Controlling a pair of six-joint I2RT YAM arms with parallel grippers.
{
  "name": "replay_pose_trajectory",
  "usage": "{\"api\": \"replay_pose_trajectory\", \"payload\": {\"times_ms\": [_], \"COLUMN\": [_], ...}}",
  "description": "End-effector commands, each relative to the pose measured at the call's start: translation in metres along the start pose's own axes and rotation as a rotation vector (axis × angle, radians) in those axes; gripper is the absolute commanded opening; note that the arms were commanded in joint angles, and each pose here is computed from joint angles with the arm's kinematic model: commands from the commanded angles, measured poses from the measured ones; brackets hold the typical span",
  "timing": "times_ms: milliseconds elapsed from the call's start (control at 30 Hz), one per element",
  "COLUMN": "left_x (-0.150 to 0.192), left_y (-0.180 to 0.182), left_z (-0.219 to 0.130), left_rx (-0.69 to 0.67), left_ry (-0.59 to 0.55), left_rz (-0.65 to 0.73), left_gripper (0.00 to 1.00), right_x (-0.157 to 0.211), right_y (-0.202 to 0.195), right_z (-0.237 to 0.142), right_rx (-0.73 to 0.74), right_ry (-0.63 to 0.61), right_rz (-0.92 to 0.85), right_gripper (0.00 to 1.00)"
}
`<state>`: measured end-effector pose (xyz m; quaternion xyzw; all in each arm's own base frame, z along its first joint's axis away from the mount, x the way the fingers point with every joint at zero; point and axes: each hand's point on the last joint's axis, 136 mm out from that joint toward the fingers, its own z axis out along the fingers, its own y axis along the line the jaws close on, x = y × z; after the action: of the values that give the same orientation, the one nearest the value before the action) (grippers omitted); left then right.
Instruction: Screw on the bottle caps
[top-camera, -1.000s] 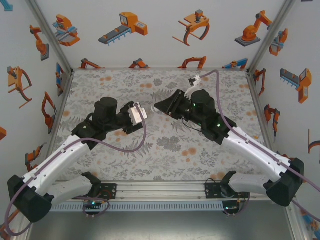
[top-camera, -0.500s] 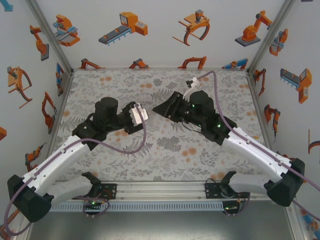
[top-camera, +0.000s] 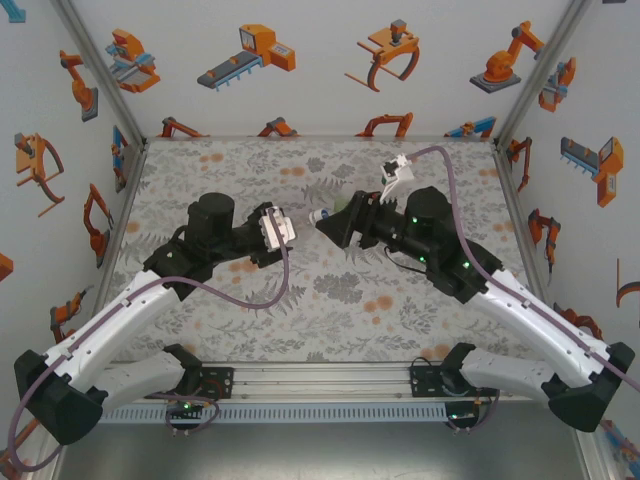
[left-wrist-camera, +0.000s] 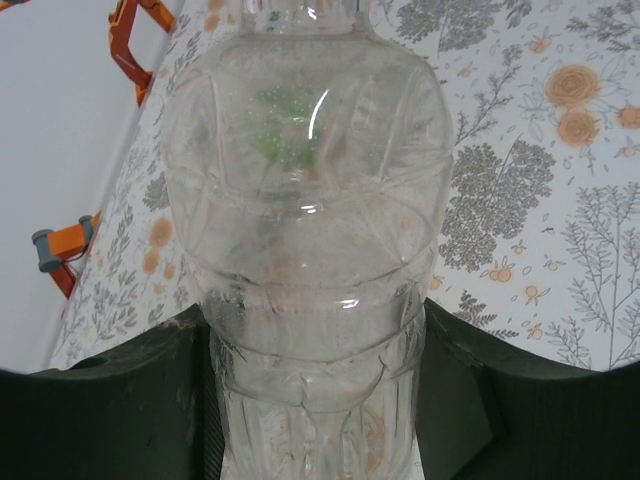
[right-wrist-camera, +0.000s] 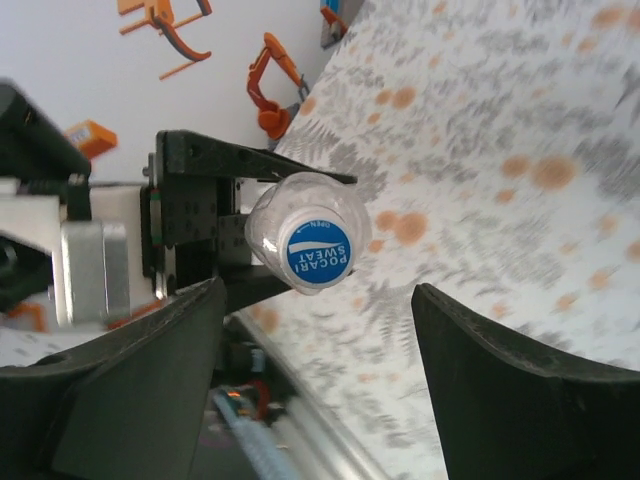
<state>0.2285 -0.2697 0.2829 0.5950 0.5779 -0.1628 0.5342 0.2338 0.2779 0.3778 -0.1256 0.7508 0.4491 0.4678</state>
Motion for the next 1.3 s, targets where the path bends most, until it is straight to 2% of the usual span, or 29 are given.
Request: {"api": "replay_pose_trajectory", "payload": {"times_ms": [0, 233, 400, 567, 1267], "left_x": [-0.033, -0.048, -0.051, -0.051, -0.049], "left_y": [-0.01, -0.041, -0.051, -0.055, -0.057], "left_z": [-0.012, -0.02, -0.022, -0.021, -0.02], "left_rx": [0.073, 0.252, 0.327, 0.354, 0.368], "left_ry": [-0.127, -0.226, -0.241, -0.24, -0.224], "left_rz": [0.05, 0.075, 0.069, 0.067, 0.07], "left_gripper": [0.0, 0.0, 0.0, 0.0, 0.0], "right_x": [-0.009, 0.024, 0.033, 0.036, 0.042], "right_y": [0.027, 0.082, 0.084, 0.083, 0.09], "right_z": [-0.023, -0.068, -0.074, -0.062, -0.054], "right_rx": [-0.114, -0.479, -0.526, -0.541, -0.604], "right_ry": [-0.049, -0.033, -0.021, 0.028, 0.017], "right_rz": [-0.41, -0.977, -1.169, -1.213, -1.208], "right_gripper": [0.69, 0.63, 0.63, 0.6, 0.42]}}
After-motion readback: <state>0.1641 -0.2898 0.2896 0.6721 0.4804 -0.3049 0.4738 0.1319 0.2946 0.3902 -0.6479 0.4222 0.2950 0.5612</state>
